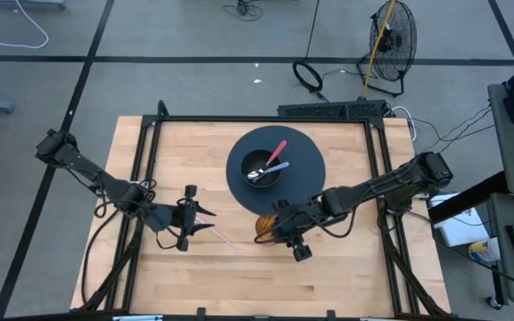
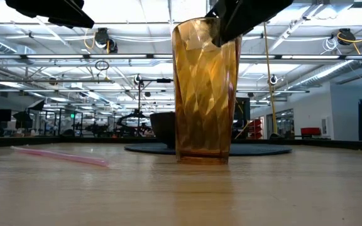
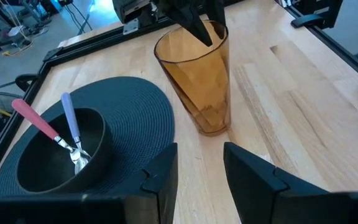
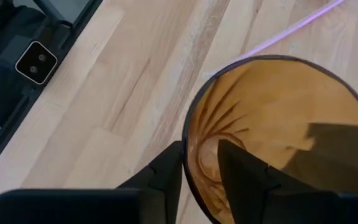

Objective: Pick & Place Utensil
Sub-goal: Put the cup on the mat to the right of the bowl

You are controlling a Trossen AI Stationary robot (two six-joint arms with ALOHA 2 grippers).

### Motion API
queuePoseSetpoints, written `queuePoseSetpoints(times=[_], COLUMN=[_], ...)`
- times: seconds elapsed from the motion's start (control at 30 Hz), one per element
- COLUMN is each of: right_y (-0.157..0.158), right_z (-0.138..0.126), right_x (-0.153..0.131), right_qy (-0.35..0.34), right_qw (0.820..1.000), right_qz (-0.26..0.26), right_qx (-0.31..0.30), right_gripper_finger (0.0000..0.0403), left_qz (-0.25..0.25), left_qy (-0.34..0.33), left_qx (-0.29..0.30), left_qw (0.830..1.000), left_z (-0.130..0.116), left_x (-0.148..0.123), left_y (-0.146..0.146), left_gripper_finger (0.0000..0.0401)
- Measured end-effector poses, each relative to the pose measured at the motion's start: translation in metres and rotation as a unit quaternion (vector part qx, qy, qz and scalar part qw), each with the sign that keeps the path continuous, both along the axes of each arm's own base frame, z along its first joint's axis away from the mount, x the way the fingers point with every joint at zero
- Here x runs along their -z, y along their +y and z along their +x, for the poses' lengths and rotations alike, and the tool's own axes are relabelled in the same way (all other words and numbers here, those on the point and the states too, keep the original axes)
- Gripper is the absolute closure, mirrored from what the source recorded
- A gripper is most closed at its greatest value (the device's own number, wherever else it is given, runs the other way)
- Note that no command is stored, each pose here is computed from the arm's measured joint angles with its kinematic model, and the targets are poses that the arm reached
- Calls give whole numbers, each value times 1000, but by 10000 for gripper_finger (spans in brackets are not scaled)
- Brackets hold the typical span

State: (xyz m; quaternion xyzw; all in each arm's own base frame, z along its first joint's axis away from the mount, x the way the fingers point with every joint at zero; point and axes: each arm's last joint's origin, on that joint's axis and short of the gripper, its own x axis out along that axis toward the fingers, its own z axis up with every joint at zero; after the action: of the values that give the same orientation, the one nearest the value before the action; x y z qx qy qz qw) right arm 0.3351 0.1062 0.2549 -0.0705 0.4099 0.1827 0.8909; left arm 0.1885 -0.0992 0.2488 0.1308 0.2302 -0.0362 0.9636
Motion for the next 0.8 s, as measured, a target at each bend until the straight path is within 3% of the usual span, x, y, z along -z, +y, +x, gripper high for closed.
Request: queuePoseSetpoints(times=[0.37,0.8], right_y=[0,-1], right_z=[0,-2], right_x=[0,0], right_qy=[-10,-4], right_qw=[999,999], right_qz=[-22,-28], right_qx=[-24,-30], right_gripper_finger=[390,396], left_qz=[0,-1], left_qy=[0,0], left_qx=[0,0], left_qw=[1000,1000], left_z=[0,0], left_x=[0,0], left_y=[0,0], left_gripper_finger=[265,265])
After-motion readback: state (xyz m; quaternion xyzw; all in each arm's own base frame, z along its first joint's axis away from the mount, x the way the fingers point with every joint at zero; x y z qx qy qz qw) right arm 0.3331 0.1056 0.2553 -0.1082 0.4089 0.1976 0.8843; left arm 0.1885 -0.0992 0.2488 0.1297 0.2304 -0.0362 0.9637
